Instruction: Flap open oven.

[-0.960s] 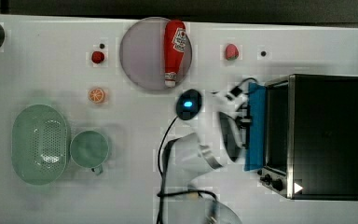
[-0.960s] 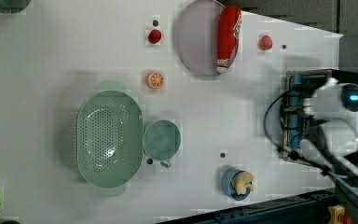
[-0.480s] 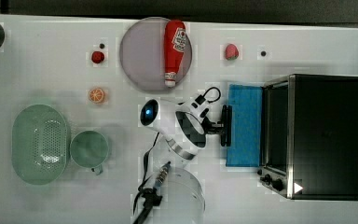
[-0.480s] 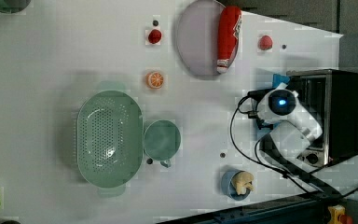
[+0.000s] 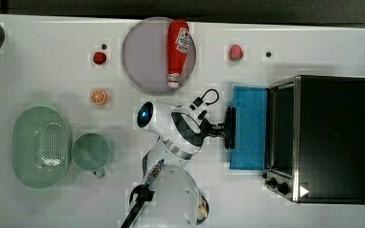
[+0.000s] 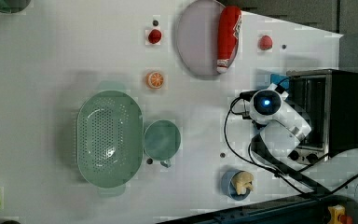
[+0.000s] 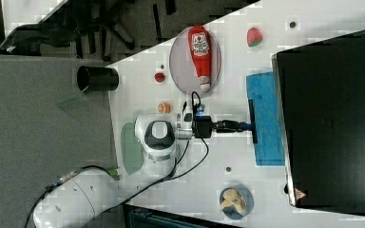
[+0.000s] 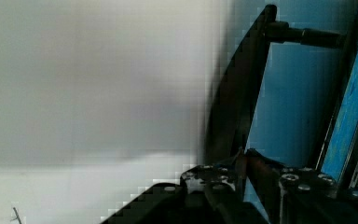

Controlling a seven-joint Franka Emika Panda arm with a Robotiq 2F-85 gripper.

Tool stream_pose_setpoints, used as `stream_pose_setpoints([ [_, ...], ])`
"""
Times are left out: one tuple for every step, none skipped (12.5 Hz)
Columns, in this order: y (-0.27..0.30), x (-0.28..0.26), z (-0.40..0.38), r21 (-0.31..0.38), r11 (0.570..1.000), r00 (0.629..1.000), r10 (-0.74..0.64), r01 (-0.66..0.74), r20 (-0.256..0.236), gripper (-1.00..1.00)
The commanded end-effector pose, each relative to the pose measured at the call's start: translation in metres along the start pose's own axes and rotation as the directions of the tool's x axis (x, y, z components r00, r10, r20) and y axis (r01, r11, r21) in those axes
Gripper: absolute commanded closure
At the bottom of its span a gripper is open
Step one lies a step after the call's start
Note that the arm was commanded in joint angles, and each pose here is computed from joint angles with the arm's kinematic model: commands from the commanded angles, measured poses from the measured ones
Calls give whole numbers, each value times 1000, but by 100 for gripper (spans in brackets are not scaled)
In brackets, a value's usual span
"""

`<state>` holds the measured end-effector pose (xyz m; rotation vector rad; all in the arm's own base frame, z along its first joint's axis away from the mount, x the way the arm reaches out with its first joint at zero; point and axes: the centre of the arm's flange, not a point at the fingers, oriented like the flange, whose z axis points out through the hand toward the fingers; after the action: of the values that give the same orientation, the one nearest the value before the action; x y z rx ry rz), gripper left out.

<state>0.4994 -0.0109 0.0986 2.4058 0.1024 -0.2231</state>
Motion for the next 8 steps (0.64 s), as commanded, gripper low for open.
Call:
stream_pose_setpoints([
  [19,18,-26,50,993,991,114,-111,-69,65],
  [28,21,-37,80,987,985,147,-141,-87,65],
  [40,24,-50,117,976,976,197,-185,-94,65],
  [53,26,-65,156,959,963,252,-236,-90,65],
  [67,27,-80,203,935,947,312,-291,-80,65],
  [81,28,-96,255,902,924,376,-350,-63,65],
  [96,28,-113,308,861,898,438,-405,-42,65],
  [112,26,-129,357,815,869,494,-456,-18,65],
])
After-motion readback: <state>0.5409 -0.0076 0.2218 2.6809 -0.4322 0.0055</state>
